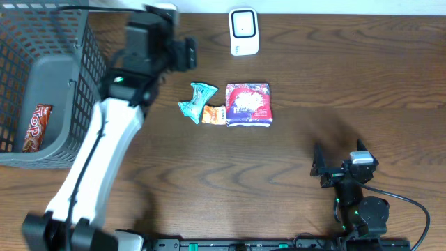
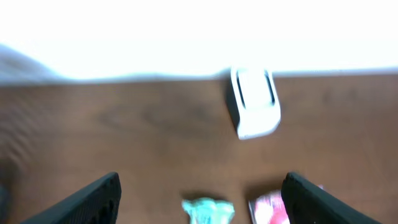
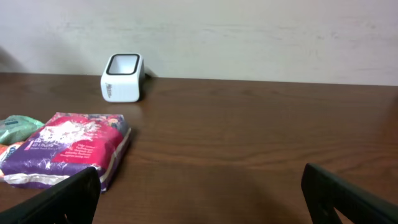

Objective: Scan the item barcode
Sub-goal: 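Move the left gripper back into the grey basket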

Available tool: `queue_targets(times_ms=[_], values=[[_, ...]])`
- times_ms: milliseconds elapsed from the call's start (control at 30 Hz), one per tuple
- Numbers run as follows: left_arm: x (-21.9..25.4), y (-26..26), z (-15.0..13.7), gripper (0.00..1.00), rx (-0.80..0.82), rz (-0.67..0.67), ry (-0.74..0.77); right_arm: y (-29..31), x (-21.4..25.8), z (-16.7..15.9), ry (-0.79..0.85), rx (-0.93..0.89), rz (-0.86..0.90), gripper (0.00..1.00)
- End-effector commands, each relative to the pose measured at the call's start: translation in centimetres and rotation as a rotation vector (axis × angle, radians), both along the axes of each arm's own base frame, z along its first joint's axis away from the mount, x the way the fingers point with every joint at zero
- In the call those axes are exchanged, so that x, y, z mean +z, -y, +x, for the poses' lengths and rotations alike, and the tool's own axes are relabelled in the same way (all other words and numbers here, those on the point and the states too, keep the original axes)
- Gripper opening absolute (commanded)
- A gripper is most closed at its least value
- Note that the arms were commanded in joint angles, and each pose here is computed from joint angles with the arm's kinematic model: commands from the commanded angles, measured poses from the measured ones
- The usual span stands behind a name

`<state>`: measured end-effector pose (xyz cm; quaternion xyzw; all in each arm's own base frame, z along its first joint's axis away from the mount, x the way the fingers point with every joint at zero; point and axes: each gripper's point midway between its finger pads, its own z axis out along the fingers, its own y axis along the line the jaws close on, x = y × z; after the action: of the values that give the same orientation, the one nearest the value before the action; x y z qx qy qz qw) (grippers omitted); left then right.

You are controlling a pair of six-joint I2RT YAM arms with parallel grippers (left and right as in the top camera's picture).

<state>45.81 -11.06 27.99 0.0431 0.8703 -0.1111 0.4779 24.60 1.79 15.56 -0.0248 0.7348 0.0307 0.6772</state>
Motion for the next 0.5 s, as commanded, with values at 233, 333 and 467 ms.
queue_targets(times_ms=[233,333,467], values=[[11.4,-13.9,-2.7,0.99,0.428,0.06,0.297,-0.1,-0.1,0.0,0.0,0.002,-0.016,0.99],[11.6,-17.9,-3.7,1.0,0.555,0.096,0.296,-0.1,-0.1,0.0,0.0,0.002,-0.016,0.99],[10.7,-22.7,-5.2,1.0,0.692,0.136,0.252,-0.1,-0.1,0.0,0.0,0.002,-0.015,0.99]])
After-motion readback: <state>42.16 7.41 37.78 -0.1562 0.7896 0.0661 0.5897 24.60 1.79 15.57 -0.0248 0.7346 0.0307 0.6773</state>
